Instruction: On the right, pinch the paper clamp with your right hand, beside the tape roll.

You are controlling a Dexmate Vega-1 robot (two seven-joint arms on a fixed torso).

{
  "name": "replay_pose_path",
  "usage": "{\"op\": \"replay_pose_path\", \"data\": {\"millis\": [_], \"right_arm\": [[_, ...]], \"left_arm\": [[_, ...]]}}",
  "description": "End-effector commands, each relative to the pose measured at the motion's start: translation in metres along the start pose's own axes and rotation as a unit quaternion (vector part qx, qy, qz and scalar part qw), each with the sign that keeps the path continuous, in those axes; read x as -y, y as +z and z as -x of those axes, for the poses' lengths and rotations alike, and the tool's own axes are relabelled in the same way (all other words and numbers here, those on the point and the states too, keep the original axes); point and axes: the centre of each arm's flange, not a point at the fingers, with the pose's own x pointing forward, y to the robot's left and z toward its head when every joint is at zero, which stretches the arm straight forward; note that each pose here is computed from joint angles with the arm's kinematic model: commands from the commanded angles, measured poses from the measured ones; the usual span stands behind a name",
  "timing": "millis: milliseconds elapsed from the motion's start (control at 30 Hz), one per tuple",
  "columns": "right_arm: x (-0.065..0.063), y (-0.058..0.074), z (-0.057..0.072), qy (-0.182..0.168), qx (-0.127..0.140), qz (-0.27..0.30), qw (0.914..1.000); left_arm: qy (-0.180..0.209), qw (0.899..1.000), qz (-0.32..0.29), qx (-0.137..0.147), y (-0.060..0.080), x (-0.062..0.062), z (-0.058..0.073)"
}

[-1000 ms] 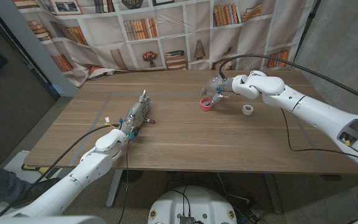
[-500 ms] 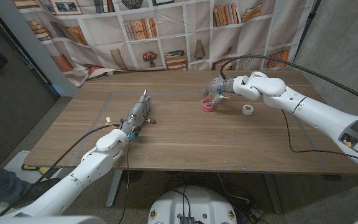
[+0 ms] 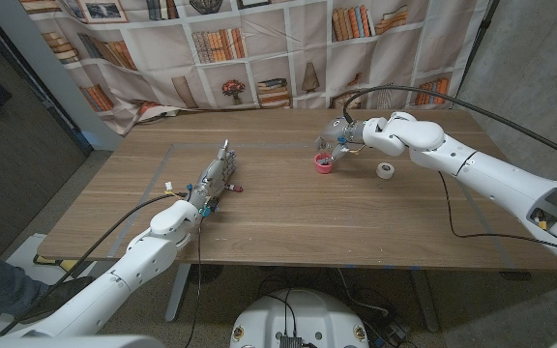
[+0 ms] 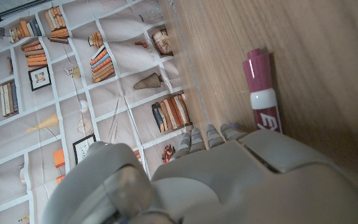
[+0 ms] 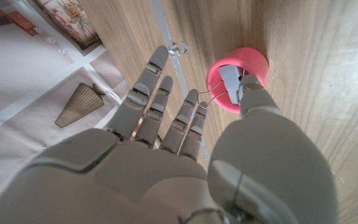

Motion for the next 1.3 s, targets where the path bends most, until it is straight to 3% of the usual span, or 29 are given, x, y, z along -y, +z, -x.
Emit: {"op": "replay_pose_path", "data": {"millis": [33,1300], "right_arm": [[0.002,-0.001,0.003,-0.011,-0.004,-0.003,0.9999],[0.006,-0.005,0.014,-0.05,-0.008,-0.002,0.9987]], "left_arm": [[-0.002,1.0,0.001,-0.002,0.0,0.0,-0.003],[-0.008,1.0,0.0,-0.005,0.0,0.002,-0.006]]}}
